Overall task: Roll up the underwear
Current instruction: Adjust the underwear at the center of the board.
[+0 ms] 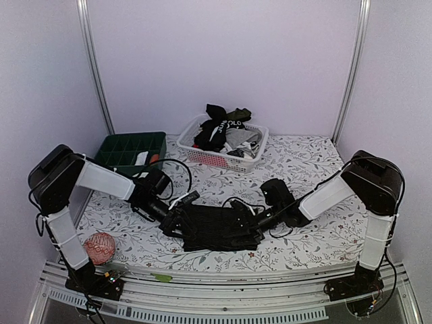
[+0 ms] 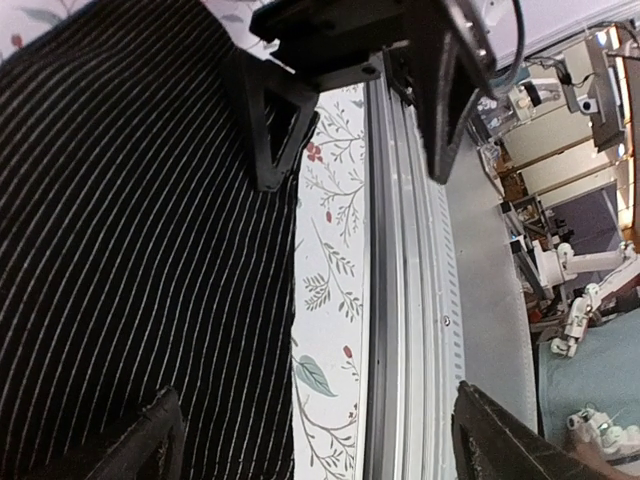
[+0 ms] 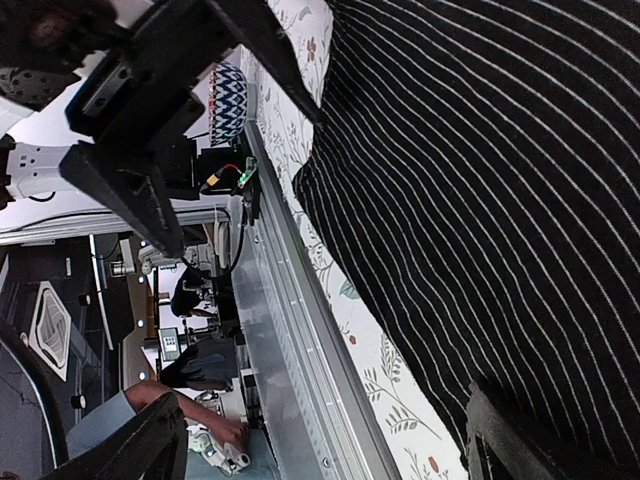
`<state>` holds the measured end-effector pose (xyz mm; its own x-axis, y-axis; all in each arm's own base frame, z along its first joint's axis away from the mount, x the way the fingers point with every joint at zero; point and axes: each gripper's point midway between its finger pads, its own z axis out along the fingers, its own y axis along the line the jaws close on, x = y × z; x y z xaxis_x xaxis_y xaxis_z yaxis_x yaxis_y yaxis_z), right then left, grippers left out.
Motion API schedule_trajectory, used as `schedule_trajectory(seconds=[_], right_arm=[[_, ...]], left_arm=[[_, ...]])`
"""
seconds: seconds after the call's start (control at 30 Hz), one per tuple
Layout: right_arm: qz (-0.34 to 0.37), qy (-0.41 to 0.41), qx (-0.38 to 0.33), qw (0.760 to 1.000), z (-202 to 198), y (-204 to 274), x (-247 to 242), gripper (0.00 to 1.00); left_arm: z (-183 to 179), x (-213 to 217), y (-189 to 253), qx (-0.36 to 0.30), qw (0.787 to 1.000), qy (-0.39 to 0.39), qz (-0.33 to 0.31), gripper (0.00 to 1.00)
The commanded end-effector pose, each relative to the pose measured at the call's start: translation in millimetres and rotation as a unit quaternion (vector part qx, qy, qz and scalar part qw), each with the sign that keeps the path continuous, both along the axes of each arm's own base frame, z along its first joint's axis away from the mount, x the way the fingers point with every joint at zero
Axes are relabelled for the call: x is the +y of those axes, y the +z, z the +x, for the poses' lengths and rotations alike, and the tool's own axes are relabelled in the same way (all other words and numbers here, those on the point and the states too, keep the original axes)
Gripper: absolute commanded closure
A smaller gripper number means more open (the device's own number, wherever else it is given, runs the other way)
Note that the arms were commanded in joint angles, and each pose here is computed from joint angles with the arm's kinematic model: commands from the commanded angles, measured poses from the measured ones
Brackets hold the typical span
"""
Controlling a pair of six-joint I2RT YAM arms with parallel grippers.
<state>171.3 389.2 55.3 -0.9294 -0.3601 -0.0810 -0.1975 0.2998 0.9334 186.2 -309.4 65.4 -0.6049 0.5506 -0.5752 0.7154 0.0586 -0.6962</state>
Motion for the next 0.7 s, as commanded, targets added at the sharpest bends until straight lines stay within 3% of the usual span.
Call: schedule_trajectory(seconds=[0.0,0.23,0.4,0.5,0.67], right_arm=[[-0.021,-0.003,0.025,0.999,-10,-26,-9,0.03],[0.000,-0.008,0.007,1.000,-6,10,-7,0.03],[0.026,-0.020,-0.052,0.998,10,64,0,0.03],[0.025,-0.050,-0.070,0.996,31,69,-6,0.03],[0.010,-0.095,-0.077,0.992,80,51,-17,0.03]], left_arm=[[6,-5,-9,0.030,1.000,0.009,0.001,0.07],[14,17,-15,0.079,0.996,0.037,0.022,0.14],[2,23,35,-0.020,0.999,0.011,-0.032,0.14],[25,15,52,-0.063,0.996,0.034,-0.045,0.14],[82,-6,43,-0.057,0.994,0.077,-0.044,0.16]])
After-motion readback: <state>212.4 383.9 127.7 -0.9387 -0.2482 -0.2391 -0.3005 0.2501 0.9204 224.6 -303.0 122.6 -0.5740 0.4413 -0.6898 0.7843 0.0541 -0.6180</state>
